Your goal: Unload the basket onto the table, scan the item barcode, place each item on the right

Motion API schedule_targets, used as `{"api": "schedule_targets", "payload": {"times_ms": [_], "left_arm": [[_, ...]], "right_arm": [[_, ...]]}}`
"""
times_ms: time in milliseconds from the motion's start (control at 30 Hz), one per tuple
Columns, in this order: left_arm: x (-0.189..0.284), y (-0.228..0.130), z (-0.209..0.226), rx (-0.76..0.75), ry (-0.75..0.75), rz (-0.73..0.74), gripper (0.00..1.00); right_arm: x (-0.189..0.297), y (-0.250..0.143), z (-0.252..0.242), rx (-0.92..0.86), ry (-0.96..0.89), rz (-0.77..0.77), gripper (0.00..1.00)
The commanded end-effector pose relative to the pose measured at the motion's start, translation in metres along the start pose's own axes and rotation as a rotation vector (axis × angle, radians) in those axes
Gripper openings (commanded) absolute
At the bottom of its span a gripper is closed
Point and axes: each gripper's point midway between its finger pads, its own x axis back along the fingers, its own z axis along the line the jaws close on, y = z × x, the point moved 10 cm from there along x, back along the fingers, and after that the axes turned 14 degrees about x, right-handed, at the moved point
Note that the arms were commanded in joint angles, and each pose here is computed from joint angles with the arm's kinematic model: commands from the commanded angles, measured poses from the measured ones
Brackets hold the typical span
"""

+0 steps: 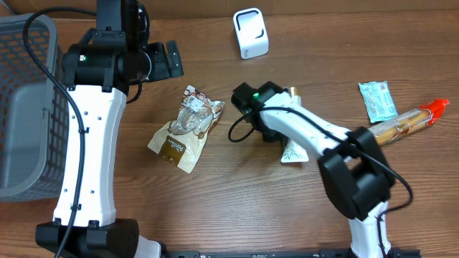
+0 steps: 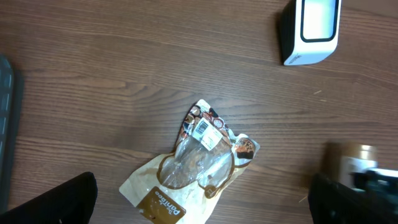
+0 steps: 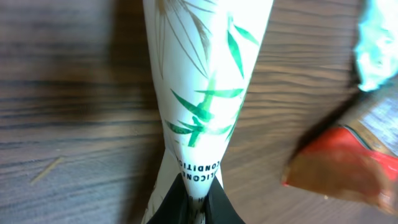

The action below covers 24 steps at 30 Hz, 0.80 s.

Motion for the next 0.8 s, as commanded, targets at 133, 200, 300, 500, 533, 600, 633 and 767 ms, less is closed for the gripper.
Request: {"api": "schedule_targets", "payload": {"times_ms": [133,200,300,500,533,600,633,767], "left_arm": [[0.000,0.000,0.002,-0.018,0.011,-0.007,1.00],[0.000,0.000,0.002,-0.018,0.011,-0.007,1.00],[0.000,0.000,0.002,-0.018,0.011,-0.007,1.00],[0.000,0.000,0.002,-0.018,0.011,-0.007,1.00],[0.000,0.000,0.002,-0.018,0.011,-0.007,1.00],[0.000,0.000,0.002,-0.018,0.011,-0.007,1.00],[0.000,0.000,0.002,-0.018,0.011,-0.007,1.00],[0.000,0.000,0.002,-0.018,0.011,-0.007,1.00]], "right_arm": [[0.012,0.001,0.038,0.188,-0.025,-0.086,0.06],[0.017,-0.001,0.050,0.220,-0.023,-0.110,0.18],[0.025,-0.004,0.064,0.240,-0.003,-0.148,0.34],[0.036,-0.008,0.094,0.280,0.191,-0.171,0.58],[0.037,-0.008,0.097,0.278,0.229,-0.170,0.61],[0.037,-0.007,0.100,0.274,0.283,-0.163,0.62],[0.037,-0.006,0.100,0.270,0.311,-0.158,0.63],[0.041,0.002,0.094,0.240,0.410,-0.139,0.62]]}}
